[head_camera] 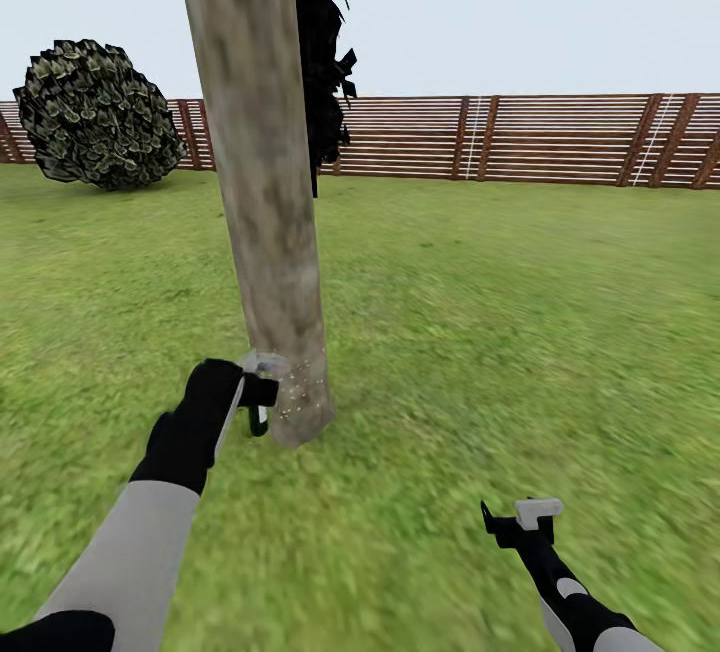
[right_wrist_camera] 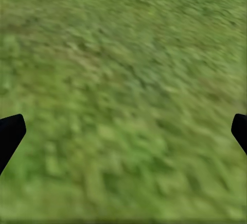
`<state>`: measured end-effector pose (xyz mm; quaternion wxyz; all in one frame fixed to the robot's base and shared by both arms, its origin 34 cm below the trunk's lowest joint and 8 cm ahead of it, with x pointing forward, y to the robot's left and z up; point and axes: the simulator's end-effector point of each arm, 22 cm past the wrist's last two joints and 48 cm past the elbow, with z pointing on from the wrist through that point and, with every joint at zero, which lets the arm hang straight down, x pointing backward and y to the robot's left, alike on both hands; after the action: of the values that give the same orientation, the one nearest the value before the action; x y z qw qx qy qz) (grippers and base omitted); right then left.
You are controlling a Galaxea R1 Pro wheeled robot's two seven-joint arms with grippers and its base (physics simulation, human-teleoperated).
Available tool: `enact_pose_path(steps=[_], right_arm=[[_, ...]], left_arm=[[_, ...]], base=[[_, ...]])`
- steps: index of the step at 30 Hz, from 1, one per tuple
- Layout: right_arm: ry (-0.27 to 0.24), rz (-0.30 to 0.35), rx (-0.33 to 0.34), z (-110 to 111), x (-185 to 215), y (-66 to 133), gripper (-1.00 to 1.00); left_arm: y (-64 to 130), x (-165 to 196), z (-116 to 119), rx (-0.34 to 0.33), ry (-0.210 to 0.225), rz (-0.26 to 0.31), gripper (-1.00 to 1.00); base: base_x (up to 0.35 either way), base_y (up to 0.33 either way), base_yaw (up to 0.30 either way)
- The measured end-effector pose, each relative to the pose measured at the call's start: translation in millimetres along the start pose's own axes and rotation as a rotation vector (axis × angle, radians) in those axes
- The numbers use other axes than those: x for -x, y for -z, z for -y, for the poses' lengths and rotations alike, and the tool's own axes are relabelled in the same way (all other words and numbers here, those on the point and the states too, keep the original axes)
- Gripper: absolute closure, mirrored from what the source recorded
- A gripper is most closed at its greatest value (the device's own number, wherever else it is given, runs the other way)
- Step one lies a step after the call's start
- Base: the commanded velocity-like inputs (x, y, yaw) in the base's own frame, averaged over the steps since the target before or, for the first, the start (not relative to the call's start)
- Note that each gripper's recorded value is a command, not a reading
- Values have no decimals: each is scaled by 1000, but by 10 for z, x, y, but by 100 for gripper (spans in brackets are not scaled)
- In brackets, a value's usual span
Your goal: In the garden, pick up the pesticide atomizer on the floor and spray pesticide onto both trees until each tree trunk is fully covered.
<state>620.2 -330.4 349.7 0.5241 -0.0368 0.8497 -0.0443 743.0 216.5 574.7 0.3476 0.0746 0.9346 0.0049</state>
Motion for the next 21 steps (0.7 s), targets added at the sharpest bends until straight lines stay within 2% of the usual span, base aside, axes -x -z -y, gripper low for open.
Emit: enact_pose_path(steps=[1,4,7,10,11,14,15,18,20,21], right_arm=[[0,0,0,0,0,0,-100],[1,0,-1,7,1,-1,-100],[1,0,0,4,-1,0,-100],[0,-1,1,-3,-4,0,-100],[0,-1,1,-3,-5,1,-100],[0,-1,0,-3,-5,1,-100],[0,-1,0,-1,-6,1,-100],[0,-1,0,1,-3,1,-100],[1,-1,-1,6,-3,1,-100],[1,0,-1,7,-1,0,-100]], left_arm=[[9,31,138,-20,-8,4,100],[16,52,189,-16,-23,7,100],[50,71,-97,27,-4,18,100],[146,106,-565,88,35,44,100],[154,97,-618,94,38,45,100],[150,100,-527,77,35,47,100],[147,148,-317,47,19,53,100],[160,246,125,-9,-16,67,100],[186,300,174,-6,-28,78,100],[213,334,126,5,-27,88,100]], base=[[0,0,0],[0,0,0],[0,0,0],[-63,0,0],[-246,0,0],[-221,0,0],[-73,0,0],[-22,0,0],[-3,0,0],[-1,0,0]])
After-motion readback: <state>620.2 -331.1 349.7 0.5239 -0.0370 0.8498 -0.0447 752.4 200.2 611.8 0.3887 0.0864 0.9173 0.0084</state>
